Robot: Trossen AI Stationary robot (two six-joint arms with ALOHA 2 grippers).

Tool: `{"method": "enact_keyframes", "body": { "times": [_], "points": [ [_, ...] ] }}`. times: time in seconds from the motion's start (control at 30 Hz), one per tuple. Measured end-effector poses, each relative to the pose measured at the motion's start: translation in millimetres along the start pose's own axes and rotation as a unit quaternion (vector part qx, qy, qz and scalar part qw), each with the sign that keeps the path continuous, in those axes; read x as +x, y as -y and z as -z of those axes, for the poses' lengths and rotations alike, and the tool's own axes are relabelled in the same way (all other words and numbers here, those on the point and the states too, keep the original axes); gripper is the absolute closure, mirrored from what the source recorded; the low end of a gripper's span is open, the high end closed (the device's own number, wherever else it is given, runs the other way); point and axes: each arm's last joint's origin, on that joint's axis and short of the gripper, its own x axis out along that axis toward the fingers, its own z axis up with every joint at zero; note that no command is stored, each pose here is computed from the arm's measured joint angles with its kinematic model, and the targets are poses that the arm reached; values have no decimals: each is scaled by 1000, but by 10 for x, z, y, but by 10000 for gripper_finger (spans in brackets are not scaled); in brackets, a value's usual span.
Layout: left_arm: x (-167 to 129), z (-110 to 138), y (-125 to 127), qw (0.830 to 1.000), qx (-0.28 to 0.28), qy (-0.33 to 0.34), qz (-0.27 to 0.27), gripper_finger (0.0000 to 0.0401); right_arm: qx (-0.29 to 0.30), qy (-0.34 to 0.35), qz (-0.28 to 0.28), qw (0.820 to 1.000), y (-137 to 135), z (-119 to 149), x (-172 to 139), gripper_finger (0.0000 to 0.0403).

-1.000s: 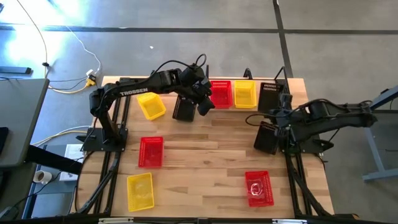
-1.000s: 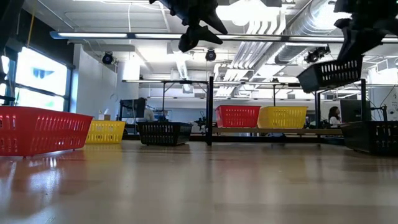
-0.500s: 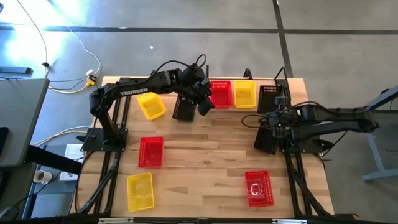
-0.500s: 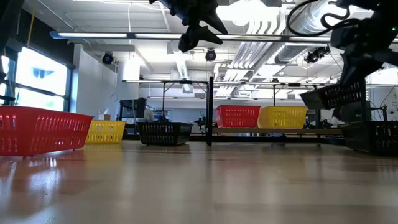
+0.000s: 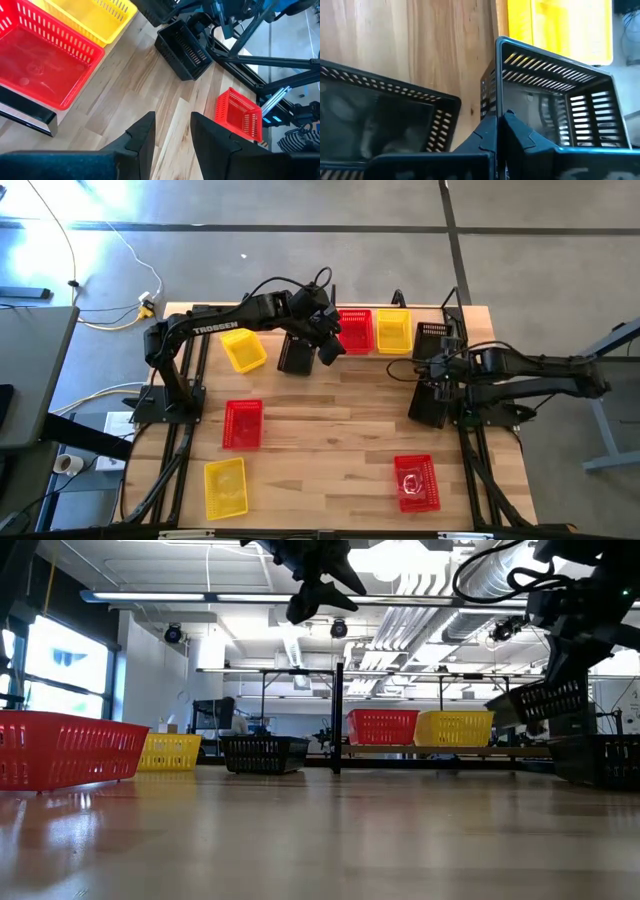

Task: Stack baskets on shelf by color
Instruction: Put the bottom black bin on the shelf

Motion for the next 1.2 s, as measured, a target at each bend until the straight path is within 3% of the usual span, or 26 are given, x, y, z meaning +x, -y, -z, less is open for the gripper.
{"method": "enact_keyframes", "body": {
  "times": [0.43, 0.53, 0.83, 1.2],
  "points": [
    [0, 1, 3, 1000, 0, -1, 3, 288, 25, 8, -46, 999, 70, -13, 43, 402],
    [0, 1, 4, 1000, 0, -1, 4, 288, 31, 1, -26, 999, 110, -18, 64, 402],
    [2, 1, 3, 1000, 0, -2, 4, 288, -23, -36, -4, 999, 215, 11, 134, 402],
    [2, 2, 3, 1000, 0, -2, 4, 288, -74, -64, -20, 995, 343, -23, 293, 402]
  ]
}}
